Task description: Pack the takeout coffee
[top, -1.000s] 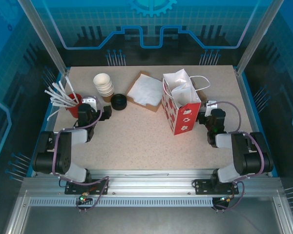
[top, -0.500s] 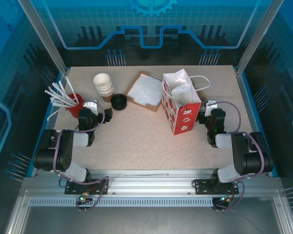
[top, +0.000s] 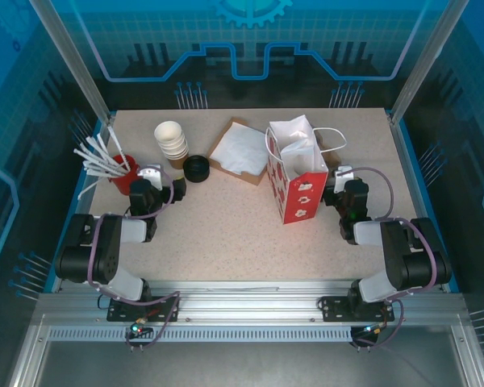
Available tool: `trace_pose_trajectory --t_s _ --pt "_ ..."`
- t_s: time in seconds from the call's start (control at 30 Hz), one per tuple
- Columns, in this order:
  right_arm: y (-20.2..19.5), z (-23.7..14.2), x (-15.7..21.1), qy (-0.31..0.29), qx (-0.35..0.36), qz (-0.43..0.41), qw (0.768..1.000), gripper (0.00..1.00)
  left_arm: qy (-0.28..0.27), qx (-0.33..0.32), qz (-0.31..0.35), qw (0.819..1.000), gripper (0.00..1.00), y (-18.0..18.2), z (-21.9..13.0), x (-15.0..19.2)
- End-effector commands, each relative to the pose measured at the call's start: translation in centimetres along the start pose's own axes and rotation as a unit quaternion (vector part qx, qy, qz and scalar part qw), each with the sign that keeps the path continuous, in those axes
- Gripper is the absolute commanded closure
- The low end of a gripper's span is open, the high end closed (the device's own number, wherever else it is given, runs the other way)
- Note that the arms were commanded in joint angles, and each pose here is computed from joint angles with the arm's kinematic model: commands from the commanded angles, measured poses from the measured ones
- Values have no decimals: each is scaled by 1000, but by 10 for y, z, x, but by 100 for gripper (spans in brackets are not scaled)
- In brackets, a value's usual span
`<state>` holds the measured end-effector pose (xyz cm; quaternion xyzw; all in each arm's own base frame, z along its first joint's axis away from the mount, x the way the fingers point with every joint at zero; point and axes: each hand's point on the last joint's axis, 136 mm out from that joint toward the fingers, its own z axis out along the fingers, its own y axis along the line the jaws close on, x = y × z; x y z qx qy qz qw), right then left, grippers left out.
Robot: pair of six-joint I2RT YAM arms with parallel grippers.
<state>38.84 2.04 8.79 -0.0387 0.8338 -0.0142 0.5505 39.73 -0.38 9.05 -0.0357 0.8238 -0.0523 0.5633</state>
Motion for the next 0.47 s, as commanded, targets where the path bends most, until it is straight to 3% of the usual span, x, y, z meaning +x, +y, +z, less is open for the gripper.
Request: trace_pose_trajectory --t_s 0.0,0.43 --pt "3 4 -10 -13 -1 -10 1000 0 -10 2 13 1000 1 -3 0 -2" --pt "-2 3 -9 -12 6 1 1000 0 -11 2 13 1000 1 -3 0 -3"
